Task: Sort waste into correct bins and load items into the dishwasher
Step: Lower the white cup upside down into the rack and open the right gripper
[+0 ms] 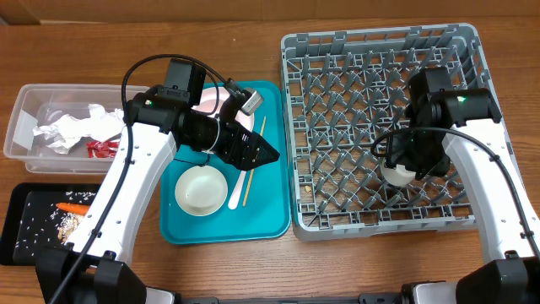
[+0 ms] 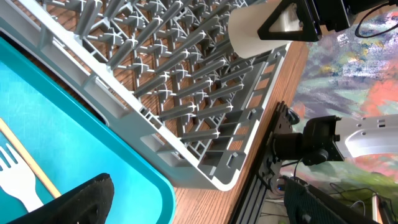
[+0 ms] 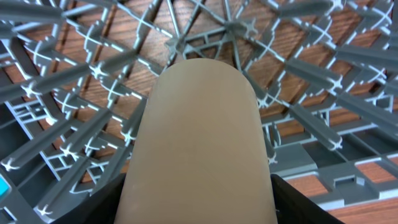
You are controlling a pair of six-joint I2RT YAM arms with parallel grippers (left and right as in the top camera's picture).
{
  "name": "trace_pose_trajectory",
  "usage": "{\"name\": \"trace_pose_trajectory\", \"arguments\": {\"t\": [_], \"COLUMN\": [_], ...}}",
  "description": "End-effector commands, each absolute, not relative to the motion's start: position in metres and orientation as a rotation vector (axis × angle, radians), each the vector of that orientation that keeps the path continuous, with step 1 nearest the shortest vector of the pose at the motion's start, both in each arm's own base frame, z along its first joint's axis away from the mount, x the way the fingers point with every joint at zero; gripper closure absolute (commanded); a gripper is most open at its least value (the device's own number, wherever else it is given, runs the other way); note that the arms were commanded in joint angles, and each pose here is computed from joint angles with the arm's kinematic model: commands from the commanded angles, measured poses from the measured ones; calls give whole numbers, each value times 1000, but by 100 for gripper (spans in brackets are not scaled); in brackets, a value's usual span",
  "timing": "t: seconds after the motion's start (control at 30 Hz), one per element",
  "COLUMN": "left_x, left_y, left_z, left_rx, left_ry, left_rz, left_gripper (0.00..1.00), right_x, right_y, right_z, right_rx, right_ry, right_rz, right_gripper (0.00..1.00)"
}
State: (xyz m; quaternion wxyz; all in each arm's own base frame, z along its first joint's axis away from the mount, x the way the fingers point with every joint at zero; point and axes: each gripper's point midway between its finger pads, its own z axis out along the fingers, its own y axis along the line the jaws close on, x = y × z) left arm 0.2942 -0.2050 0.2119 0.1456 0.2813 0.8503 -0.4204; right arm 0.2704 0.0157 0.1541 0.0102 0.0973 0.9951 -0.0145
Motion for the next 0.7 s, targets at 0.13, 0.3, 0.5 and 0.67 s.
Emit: {"name": "trace_pose_trajectory", "arguments": {"t": [0.13,0.3,0.5,0.67], "left_x": [293,293,293,293], "left_y": [-205,-205,-205,-205], "left_z": [211,211,211,211], "left_rx": [808,808,809,808], "left_ry": [2454,2454,2454,2455], "left_rz": [-1212,-1212,-1211,-1211], "left_gripper": [11,10,9,9], "right_x": [270,267,272,271], "right_y": [18,18,19,19], "right_z": [155,144,133,123], "right_rx": [332,336,345,364], "right_ry": [3107,3122,3103,3104], "right_rz": [-7,-6,3,2], "right_gripper": [96,96,96,96]}}
